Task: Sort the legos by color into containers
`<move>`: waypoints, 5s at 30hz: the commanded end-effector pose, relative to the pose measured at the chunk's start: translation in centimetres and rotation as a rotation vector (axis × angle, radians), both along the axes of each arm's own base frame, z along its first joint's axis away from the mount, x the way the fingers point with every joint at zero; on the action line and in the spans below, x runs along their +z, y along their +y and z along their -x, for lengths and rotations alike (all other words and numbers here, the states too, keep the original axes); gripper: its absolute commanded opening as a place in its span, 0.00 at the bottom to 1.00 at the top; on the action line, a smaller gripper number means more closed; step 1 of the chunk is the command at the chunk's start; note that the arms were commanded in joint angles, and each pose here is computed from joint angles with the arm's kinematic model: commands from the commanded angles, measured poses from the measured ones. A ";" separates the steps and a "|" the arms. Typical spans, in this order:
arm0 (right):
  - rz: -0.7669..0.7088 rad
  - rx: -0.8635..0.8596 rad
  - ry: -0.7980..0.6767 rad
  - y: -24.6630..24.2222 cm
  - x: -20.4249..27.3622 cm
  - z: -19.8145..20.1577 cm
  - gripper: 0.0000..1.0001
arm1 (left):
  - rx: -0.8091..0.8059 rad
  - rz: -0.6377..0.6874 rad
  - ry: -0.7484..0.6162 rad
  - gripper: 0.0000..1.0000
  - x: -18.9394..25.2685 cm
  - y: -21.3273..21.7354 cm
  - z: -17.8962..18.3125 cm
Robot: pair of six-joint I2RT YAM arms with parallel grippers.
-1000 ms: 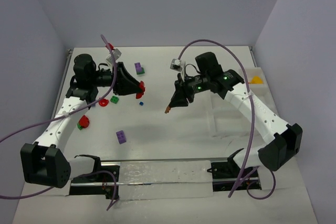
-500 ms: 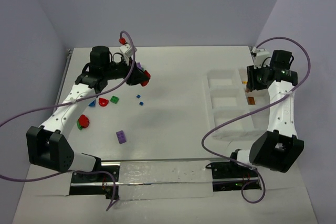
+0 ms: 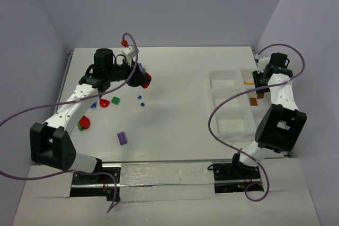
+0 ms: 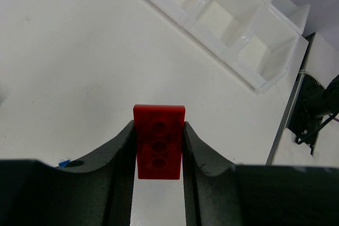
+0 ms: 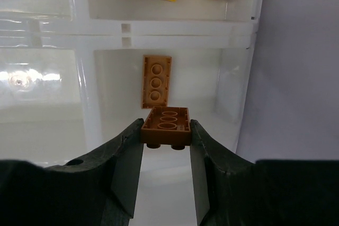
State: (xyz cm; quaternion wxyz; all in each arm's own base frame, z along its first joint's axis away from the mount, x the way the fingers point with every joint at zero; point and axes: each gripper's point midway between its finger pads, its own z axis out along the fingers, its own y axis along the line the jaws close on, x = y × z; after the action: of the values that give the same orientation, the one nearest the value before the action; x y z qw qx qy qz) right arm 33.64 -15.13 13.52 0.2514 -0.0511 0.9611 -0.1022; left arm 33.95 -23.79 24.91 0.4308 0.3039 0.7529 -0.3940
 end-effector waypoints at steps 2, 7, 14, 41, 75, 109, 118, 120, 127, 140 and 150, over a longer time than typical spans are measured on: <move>0.005 -0.024 -0.036 -0.7 -0.7 -1.3 0.37 | -0.005 0.021 -0.032 0.00 1.2 -0.1 0.4; -0.026 -0.011 -0.038 0.0 0.0 -1.1 0.77 | -0.025 0.069 0.019 0.00 1.1 0.3 1.2; -0.216 0.179 -0.166 6.7 7.1 -1.5 0.98 | -0.154 0.159 0.052 0.00 1.0 0.4 3.7; -1.137 0.624 0.083 43.6 14.7 4.9 0.91 | -0.120 -0.158 -0.187 0.00 -1.6 0.4 5.1; -1.091 0.745 0.358 51.4 9.6 8.4 0.42 | -0.096 -0.170 -0.285 0.01 1.6 -1.8 6.5; 0.054 -0.047 -0.041 1.4 5.7 9.4 0.00 | 0.335 -0.251 0.007 0.99 -1.4 7.1 3.4; 0.182 -0.131 0.072 -2.2 2.2 11.6 0.00 | 0.374 -0.277 0.026 0.99 -1.9 8.4 2.7; 0.203 -0.143 0.083 -2.7 1.4 11.7 0.00 | 0.389 -0.281 0.023 0.99 -1.9 8.8 2.7; 0.234 -0.160 0.100 -3.7 -0.7 11.4 0.13 | 0.438 -0.352 0.042 0.99 -3.5 10.8 2.2; 0.209 -0.141 0.069 -2.7 0.3 9.8 0.92 | 0.598 -0.564 0.157 0.92 -9.8 21.2 0.4; 0.048 0.014 -0.053 4.9 5.4 6.6 1.00 | 0.219 -0.710 0.082 0.80 -14.6 23.3 0.2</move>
State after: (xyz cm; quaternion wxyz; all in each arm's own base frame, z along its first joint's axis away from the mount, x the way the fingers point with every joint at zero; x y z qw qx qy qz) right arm 26.17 -13.19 15.93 0.2339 -0.0597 0.9556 -0.1691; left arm 33.61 -0.68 10.59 0.3061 0.2094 0.9270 -0.0559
